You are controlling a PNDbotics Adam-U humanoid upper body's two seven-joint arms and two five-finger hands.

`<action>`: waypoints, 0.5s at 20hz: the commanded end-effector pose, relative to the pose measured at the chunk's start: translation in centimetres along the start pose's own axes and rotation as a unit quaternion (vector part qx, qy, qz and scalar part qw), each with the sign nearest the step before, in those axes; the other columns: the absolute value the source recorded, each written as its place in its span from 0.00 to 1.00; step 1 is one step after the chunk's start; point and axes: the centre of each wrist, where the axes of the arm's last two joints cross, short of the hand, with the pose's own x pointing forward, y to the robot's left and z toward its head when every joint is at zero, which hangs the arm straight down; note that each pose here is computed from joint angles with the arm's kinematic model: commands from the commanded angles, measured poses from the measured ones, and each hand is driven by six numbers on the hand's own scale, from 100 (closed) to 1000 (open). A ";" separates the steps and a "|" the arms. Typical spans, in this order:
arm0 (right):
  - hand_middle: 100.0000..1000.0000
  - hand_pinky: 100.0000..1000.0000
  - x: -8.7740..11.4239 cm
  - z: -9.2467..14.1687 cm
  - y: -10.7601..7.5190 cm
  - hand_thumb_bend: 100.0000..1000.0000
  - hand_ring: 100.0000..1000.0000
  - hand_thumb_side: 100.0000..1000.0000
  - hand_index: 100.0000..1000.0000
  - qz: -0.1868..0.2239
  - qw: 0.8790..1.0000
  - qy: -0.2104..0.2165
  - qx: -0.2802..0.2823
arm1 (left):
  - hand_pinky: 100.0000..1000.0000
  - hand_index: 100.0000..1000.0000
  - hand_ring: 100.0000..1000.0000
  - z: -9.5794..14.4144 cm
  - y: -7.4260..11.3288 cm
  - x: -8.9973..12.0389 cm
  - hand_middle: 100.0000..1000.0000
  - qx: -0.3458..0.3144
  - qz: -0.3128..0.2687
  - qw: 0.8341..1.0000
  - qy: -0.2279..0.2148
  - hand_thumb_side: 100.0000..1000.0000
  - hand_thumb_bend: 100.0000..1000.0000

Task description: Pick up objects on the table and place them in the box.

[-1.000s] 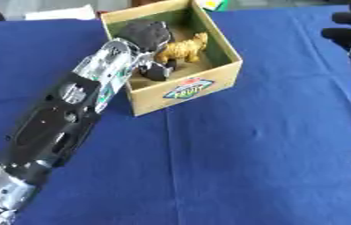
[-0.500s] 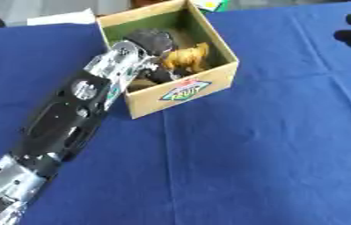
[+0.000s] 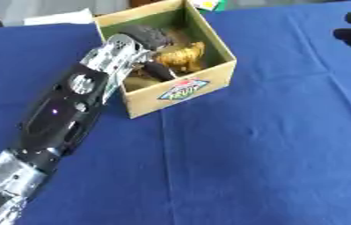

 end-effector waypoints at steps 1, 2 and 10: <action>0.72 0.88 0.8 -0.4 -0.2 0.00 0.72 1.00 0.85 0.002 1.000 -0.016 0.003 | 0.77 1.00 0.93 0.6 1.5 -1.9 0.92 0.025 0.014 1.000 0.011 0.97 1.00; 0.72 0.88 0.8 -0.4 -0.2 0.00 0.72 1.00 0.85 0.002 1.000 -0.015 0.003 | 0.77 1.00 0.93 0.6 1.4 -2.4 0.91 0.022 0.021 0.999 0.012 0.96 1.00; 0.72 0.88 0.7 -0.3 -0.3 0.00 0.72 1.00 0.85 0.005 1.000 -0.013 0.007 | 0.76 0.99 0.91 0.9 1.6 -5.3 0.89 0.042 0.083 0.996 0.005 0.96 1.00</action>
